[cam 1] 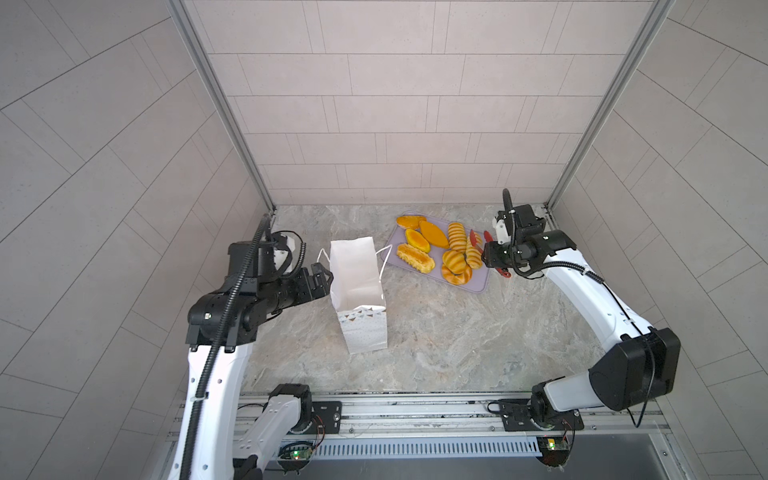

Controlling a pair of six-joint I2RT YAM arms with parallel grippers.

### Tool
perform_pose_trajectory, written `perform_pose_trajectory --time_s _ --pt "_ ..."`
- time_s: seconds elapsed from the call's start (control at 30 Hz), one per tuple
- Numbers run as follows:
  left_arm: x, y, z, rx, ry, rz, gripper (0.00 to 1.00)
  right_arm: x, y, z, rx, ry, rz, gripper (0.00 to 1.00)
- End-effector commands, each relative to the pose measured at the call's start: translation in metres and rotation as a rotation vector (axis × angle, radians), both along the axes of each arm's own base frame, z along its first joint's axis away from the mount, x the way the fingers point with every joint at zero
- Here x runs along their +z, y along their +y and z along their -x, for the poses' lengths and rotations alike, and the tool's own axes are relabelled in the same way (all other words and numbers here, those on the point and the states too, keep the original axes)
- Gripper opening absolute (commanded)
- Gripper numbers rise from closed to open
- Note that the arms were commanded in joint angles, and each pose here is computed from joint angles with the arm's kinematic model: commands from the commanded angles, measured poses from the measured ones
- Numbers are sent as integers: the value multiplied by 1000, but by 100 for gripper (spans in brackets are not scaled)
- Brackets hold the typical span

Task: Place the fake bread into the paper bag
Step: 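Move the tongs over the striped bread rolls with the right gripper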

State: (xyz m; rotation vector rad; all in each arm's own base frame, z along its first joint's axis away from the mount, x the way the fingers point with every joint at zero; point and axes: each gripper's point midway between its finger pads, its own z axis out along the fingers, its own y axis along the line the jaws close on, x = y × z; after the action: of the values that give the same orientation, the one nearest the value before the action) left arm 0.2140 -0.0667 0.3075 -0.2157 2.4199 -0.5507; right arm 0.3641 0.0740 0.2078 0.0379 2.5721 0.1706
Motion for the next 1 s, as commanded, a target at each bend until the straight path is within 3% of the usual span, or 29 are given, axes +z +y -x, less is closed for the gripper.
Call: perform_pose_trajectory --time_s 0.0,0.23,0.7,0.97 --pt "-19 -5 -7 -2 38 -49 91 10 -8 -12 -19 -41 24 51" --pt "-41 -10 -16 -10 63 -120 78 -3 -18 -22 -50 -2 31 51" --pt "-47 -15 -22 -17 52 -101 45 -24 -21 -55 -76 59 11 53" --pt "-47 -16 -23 -14 43 -89 41 -45 -21 -66 -90 138 2 55"
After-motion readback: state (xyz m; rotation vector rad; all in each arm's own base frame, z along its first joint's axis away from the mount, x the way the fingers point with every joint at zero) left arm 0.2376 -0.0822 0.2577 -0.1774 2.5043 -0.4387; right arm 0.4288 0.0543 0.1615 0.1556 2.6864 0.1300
